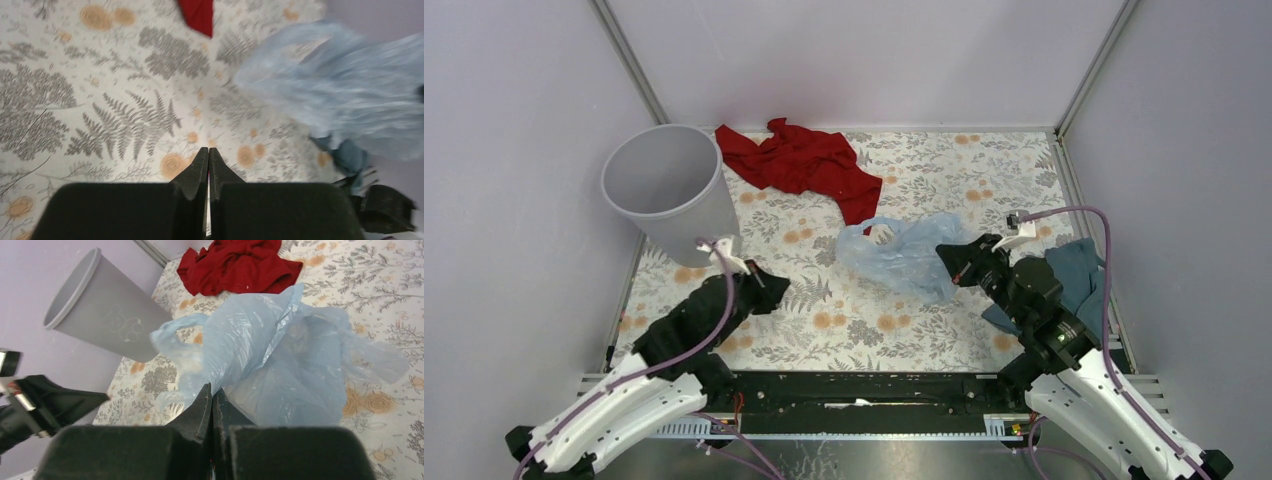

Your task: Put the trash bags into the trash bin

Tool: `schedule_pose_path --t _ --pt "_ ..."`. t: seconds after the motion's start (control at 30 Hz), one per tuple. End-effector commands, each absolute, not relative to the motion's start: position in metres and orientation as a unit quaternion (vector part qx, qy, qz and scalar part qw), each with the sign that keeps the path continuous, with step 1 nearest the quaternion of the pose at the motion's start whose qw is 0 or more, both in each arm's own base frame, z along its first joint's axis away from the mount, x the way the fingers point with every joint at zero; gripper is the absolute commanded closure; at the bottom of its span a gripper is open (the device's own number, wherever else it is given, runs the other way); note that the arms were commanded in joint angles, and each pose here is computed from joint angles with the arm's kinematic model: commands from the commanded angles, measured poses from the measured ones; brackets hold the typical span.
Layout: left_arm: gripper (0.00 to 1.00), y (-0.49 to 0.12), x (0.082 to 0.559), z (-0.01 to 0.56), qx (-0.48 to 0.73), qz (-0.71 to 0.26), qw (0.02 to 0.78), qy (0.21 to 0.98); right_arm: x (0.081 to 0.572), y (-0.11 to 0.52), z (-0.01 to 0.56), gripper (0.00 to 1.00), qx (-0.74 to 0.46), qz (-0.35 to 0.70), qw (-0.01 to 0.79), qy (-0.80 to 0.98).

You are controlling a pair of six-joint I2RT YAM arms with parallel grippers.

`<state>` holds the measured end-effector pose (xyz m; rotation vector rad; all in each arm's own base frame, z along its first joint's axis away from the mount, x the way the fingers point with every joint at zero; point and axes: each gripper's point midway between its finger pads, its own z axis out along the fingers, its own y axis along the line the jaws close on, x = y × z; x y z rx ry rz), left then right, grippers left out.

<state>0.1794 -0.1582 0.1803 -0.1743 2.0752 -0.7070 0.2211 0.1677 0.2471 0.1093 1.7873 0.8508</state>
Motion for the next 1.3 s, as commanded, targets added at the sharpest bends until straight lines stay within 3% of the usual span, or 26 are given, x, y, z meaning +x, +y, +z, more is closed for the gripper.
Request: schedule_pose_path --t 0.0,0.07,0.13,0.17,0.23,0.27,0.3,0.47,0.77,0.83,0.93,1.03,1.07,1.13,1.27 --pt "1.00 -0.152 0.183 0.231 -0.098 -0.352 0.520 0.772 0.217 0.171 0.233 1.00 0.040 0.352 0.522 0.776" --pt "1.00 -0.152 0.179 0.248 -0.095 -0.378 0.531 0.752 0.209 0.183 0.227 1.00 -0.006 0.367 0.507 0.780" --pt "0.87 -0.162 0.175 0.257 -0.070 -0.398 0.528 0.747 0.195 0.202 0.228 1.00 -0.065 0.409 0.490 0.767" --pt "0.71 -0.169 0.173 0.260 -0.054 -0.406 0.523 0.748 0.188 0.211 0.231 1.00 -0.099 0.429 0.484 0.756" --pt "0.24 -0.186 0.172 0.255 -0.015 -0.407 0.502 0.763 0.176 0.224 0.237 1.00 -0.153 0.457 0.472 0.738" --pt "0.08 -0.194 0.172 0.249 0.005 -0.399 0.485 0.778 0.171 0.229 0.239 1.00 -0.178 0.466 0.465 0.732" --pt "0.02 -0.201 0.175 0.241 0.020 -0.385 0.470 0.794 0.167 0.233 0.240 1.00 -0.196 0.470 0.457 0.729" --pt "0.01 -0.216 0.193 0.199 0.046 -0.309 0.417 0.854 0.153 0.241 0.243 1.00 -0.254 0.481 0.426 0.723" --pt "0.02 -0.251 0.169 0.179 0.082 -0.410 0.365 0.832 0.156 0.233 0.252 1.00 -0.255 0.460 0.456 0.717" --pt "0.07 -0.248 0.169 0.170 0.073 -0.405 0.360 0.837 0.154 0.233 0.253 1.00 -0.259 0.465 0.456 0.713" --pt "0.33 -0.239 0.176 0.157 0.052 -0.370 0.359 0.856 0.151 0.234 0.255 1.00 -0.264 0.471 0.452 0.710" --pt "0.80 -0.225 0.186 0.163 0.036 -0.331 0.381 0.863 0.152 0.230 0.253 1.00 -0.259 0.459 0.457 0.717" --pt "0.92 -0.217 0.191 0.168 0.026 -0.312 0.396 0.863 0.155 0.226 0.251 1.00 -0.251 0.449 0.462 0.723" --pt "1.00 -0.196 0.199 0.186 0.000 -0.281 0.433 0.856 0.167 0.215 0.242 1.00 -0.216 0.413 0.475 0.746" --pt "1.00 -0.147 0.202 0.237 -0.066 -0.248 0.513 0.819 0.201 0.178 0.212 1.00 -0.102 0.311 0.498 0.803"
